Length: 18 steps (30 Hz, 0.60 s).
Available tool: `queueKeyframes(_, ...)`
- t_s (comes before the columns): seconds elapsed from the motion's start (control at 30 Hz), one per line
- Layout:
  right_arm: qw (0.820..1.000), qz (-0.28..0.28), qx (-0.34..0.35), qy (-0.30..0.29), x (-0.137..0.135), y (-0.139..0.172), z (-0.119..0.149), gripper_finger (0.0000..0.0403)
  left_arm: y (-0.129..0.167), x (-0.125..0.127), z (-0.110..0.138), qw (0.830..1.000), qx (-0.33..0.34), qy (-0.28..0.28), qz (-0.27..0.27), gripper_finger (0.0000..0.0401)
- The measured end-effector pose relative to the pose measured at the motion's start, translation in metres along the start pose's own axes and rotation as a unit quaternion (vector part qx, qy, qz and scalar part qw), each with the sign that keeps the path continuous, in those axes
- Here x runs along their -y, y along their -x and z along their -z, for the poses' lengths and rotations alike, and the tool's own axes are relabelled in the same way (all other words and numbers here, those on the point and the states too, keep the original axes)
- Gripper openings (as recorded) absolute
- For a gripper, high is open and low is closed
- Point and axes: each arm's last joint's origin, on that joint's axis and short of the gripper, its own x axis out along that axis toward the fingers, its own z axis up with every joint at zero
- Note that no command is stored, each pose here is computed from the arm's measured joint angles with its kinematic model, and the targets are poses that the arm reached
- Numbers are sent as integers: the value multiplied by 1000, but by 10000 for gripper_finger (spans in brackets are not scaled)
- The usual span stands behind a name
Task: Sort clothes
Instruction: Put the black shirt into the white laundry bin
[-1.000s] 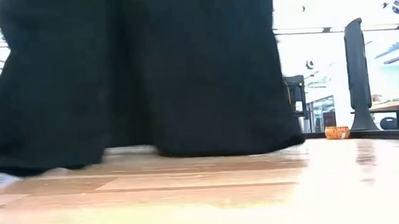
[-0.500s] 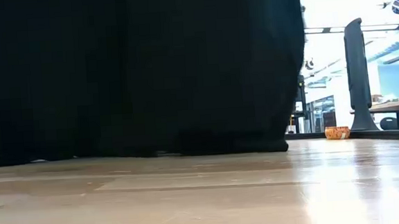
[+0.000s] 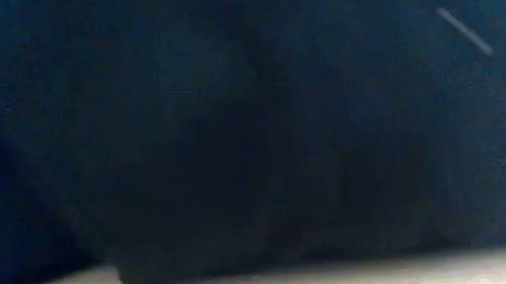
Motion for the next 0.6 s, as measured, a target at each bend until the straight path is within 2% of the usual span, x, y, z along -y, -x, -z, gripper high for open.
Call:
queueKeyframes(0.07,998,49,-29,1,-2,-17,11,0,-7,4,16,999,-37,6,-19,7)
queueKeyframes(0.17,988,121,-98,-24,12,-40,27,0,-20,-5,48,992,-104,40,-63,7)
queueKeyframes(0.33,953,218,-207,-44,45,-61,49,0,-33,-23,101,966,-184,80,-162,7)
queueKeyframes(0.37,947,230,-222,-41,50,-64,53,0,-37,-22,110,961,-191,96,-174,7)
queueKeyframes(0.43,938,246,-242,-42,60,-70,59,0,-43,-21,131,956,-213,92,-181,7)
queueKeyframes(0.6,928,231,-281,-75,85,-75,75,0,-51,-25,188,923,-282,140,-221,7)
